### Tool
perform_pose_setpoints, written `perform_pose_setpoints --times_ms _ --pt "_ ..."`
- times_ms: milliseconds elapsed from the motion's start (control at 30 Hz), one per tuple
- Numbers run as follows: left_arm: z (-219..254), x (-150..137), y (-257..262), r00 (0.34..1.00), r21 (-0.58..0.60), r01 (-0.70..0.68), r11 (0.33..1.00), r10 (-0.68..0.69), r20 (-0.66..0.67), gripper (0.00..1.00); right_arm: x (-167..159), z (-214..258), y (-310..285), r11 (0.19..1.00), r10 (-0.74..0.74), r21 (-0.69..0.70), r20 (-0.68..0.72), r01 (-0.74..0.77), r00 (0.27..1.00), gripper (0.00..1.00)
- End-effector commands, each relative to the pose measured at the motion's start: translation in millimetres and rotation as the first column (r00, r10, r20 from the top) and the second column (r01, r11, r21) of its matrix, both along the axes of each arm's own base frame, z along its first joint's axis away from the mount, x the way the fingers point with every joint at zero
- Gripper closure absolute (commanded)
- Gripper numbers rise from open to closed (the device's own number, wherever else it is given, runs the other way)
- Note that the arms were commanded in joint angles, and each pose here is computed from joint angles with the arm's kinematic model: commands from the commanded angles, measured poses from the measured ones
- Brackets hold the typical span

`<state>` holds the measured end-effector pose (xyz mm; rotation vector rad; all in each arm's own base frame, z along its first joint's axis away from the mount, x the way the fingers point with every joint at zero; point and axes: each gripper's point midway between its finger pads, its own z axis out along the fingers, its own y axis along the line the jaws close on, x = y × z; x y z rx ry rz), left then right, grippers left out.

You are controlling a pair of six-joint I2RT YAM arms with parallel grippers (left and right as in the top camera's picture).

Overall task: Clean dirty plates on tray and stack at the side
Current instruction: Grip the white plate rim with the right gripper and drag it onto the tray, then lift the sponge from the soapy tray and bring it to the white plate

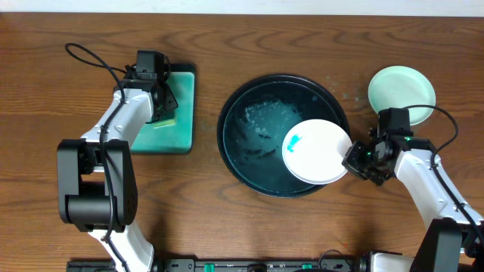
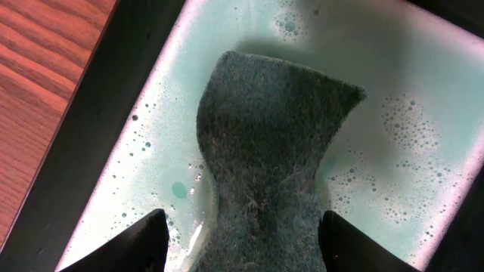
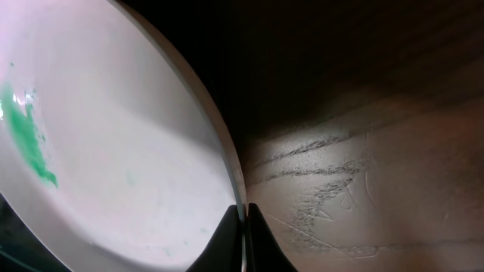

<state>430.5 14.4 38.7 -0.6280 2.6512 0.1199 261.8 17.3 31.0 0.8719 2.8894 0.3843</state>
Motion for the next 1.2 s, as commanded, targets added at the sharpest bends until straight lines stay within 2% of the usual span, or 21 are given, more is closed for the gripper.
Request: perform_pose_setpoints --times_ms 0,100,200,233,267,367,467,833,1000,1100,1167 --pt "1.0 -1.4 1.4 1.0 0.004 -0.004 1.0 0.004 0.0 0.35 -0.1 -0.5 1.1 1.0 -0.001 -0.002 -0.005 0.001 1.0 0.99" --pt "1.0 -1.4 1.4 1.0 0.004 -0.004 1.0 0.004 0.0 0.35 8.4 6.7 3.2 1.0 0.007 0.011 0.023 -0.008 1.0 0.99" --pt "1.0 -1.4 1.4 1.0 0.004 -0.004 1.0 0.004 0.0 0.35 31.4 23.9 13.2 0.997 0.05 0.052 0.115 -0.057 0.992 0.99" --pt "1.0 -1.3 1.4 1.0 0.004 -0.004 1.0 0.004 0.0 0.34 40.1 29.0 16.6 0.996 0.062 0.06 0.152 -0.072 0.986 0.99" --pt "1.0 -1.3 1.4 1.0 0.004 -0.004 1.0 0.004 0.0 0.29 50.9 34.4 20.4 0.994 0.071 0.064 0.199 -0.086 0.977 0.99" --pt "1.0 -1.3 1.4 1.0 0.004 -0.004 1.0 0.004 0.0 0.24 79.9 47.1 34.5 0.989 0.113 0.052 0.333 -0.138 0.936 0.99" --pt "1.0 -1.4 1.4 1.0 0.004 -0.004 1.0 0.004 -0.001 0.21 99.2 49.7 52.1 0.981 0.157 0.041 0.408 -0.19 0.899 0.99" --pt "5.1 8.2 1.3 0.999 0.004 -0.004 1.0 0.004 0.043 0.2 105.9 -34.2 92.4 0.954 0.248 0.088 0.305 -0.286 0.92 0.98" --pt "2.5 10.6 3.6 0.999 0.005 -0.007 1.0 0.007 0.047 0.21 102.3 -45.7 93.7 0.949 0.269 0.085 0.283 -0.303 0.921 0.99" --pt "-8.2 13.3 6.9 0.999 0.005 -0.015 1.0 0.014 0.039 0.28 102.3 -45.4 93.7 0.941 0.296 0.071 0.291 -0.33 0.91 0.98" --pt "-18.2 13.9 10.5 0.999 0.005 -0.023 1.0 0.023 0.027 0.28 101.1 -46.0 93.6 0.94 0.3 0.071 0.287 -0.333 0.91 0.99"
